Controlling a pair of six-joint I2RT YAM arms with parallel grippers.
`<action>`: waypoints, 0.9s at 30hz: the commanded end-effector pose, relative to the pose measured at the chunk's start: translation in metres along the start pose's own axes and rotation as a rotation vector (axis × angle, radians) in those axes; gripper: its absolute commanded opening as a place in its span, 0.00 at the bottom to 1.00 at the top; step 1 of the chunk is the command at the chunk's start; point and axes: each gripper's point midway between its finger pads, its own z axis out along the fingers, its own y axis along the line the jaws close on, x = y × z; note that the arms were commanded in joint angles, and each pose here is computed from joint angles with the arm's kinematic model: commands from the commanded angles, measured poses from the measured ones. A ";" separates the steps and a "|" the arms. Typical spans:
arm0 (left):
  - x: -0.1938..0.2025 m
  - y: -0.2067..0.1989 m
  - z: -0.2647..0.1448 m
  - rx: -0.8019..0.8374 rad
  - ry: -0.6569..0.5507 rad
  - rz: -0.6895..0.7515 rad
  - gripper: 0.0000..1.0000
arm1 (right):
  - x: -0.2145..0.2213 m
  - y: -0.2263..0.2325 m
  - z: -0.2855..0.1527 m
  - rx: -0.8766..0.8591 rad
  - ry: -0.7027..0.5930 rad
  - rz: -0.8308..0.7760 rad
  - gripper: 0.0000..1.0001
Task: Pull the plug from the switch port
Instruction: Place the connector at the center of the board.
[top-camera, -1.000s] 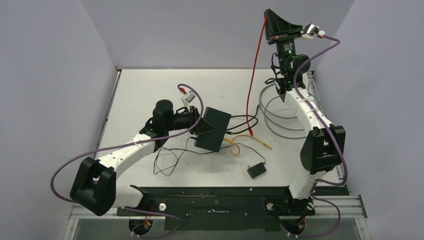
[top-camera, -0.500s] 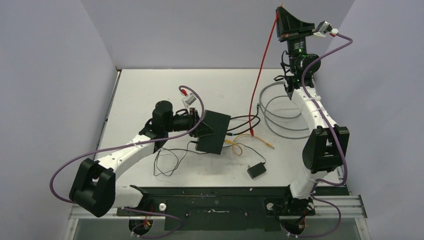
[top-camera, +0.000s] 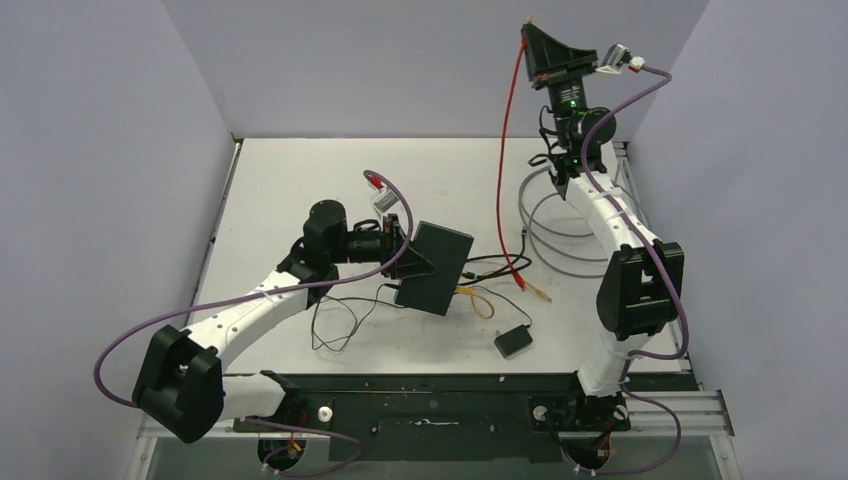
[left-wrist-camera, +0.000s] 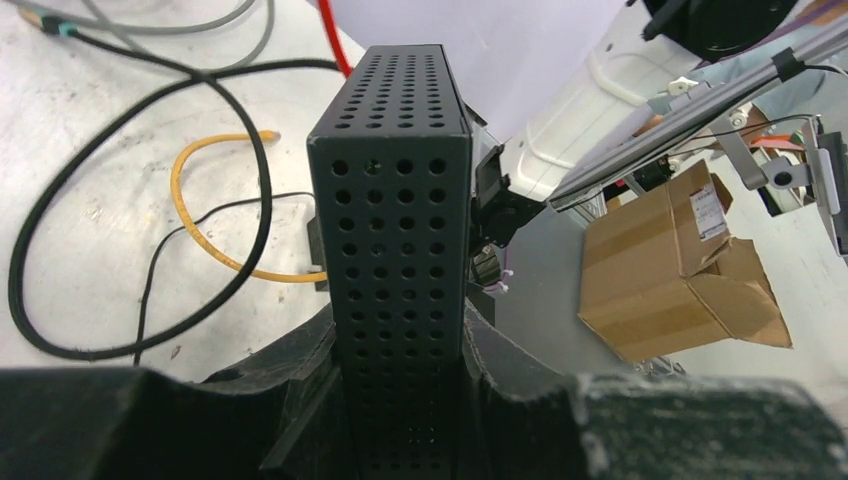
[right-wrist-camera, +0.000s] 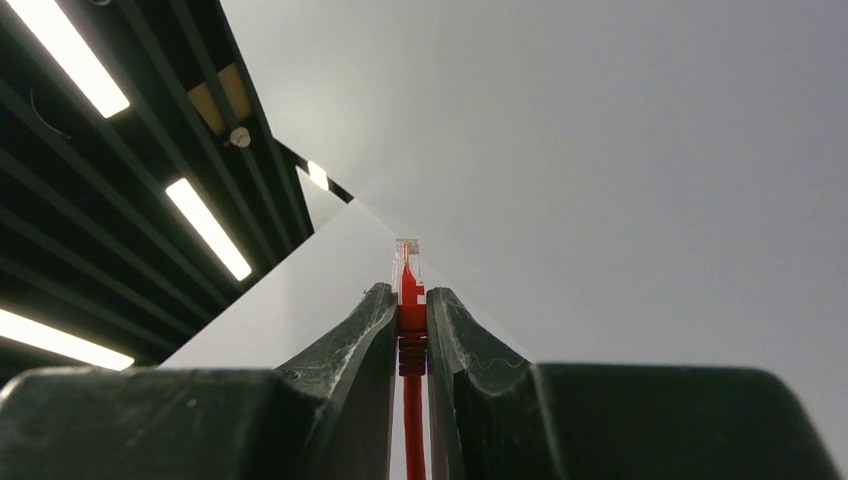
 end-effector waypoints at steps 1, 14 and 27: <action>-0.041 -0.053 0.006 0.151 -0.053 0.167 0.00 | 0.025 0.030 0.006 -0.099 0.018 0.000 0.05; -0.023 -0.045 0.024 0.121 0.020 0.159 0.00 | 0.036 0.004 0.022 -0.085 0.051 -0.005 0.05; -0.014 0.030 -0.007 -0.222 -0.036 0.069 0.00 | -0.016 -0.035 -0.002 0.192 0.246 -0.431 0.05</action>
